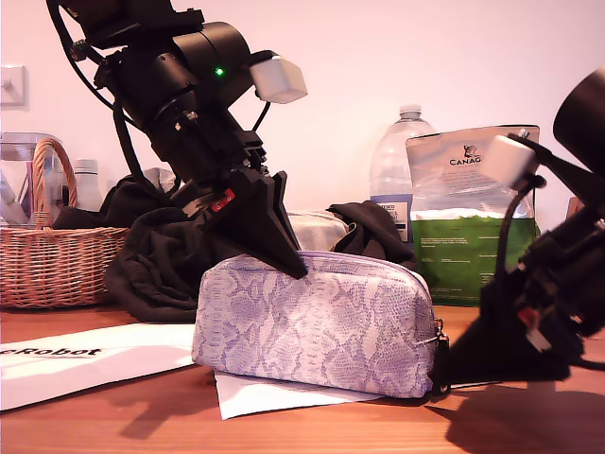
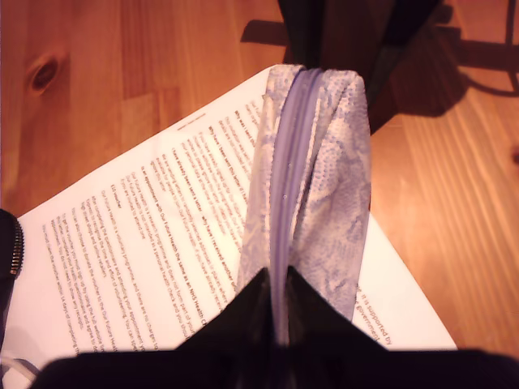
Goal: Open the zipper in the zip bag in front of you
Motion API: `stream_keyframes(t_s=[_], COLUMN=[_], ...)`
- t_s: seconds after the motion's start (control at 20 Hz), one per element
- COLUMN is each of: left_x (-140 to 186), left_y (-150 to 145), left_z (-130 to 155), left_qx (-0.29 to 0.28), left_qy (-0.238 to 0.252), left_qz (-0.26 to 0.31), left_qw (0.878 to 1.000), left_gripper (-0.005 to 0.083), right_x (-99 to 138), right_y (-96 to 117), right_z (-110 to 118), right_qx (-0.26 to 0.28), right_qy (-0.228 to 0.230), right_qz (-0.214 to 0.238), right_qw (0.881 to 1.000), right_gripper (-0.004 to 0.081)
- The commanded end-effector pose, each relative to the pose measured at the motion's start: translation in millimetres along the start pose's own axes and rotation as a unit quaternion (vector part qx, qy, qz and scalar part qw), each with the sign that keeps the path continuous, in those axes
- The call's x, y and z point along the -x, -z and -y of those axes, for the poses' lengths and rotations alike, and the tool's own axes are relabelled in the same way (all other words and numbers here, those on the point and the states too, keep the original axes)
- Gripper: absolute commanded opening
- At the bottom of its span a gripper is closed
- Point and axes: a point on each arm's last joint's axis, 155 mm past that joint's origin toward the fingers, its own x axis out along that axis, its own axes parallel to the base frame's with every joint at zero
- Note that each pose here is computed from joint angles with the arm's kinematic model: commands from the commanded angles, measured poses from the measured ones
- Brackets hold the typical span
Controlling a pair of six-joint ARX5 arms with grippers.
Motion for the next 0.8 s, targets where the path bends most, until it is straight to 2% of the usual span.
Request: stream_keyframes(t_s=[0.0, 0.3, 0.6, 0.75], left_x=[-9.3, -9.4, -9.4, -9.4], left_y=[5.0, 4.8, 4.8, 4.8], left_z=[1.7, 1.4, 1.8, 1.8], left_qx=[0.0, 0.0, 0.0, 0.002], left_qy=[0.007, 0.006, 0.007, 0.007], left_qz=[-0.003, -0.002, -0.002, -0.002], left_qw=[1.0, 1.0, 1.0, 1.0], left_gripper=[-0.0024, -0.0024, -0.0024, -0.0024], right_x=[-0.5, -0.1, 0.2, 1.3], right_y=[2.4, 0.0, -0.4, -7.6], right_z=[-4.4, -13.5, -16.7, -19.8], right_qx=[-0.002, -0.008, -0.07, -0.141], right_qy=[-0.008, -0.032, -0.041, -0.056], right_qz=[-0.003, 0.005, 0.004, 0.016], right_qw=[1.0, 0.999, 0.997, 0.988], right_gripper=[0.0202, 0.0191, 0.0191, 0.0192])
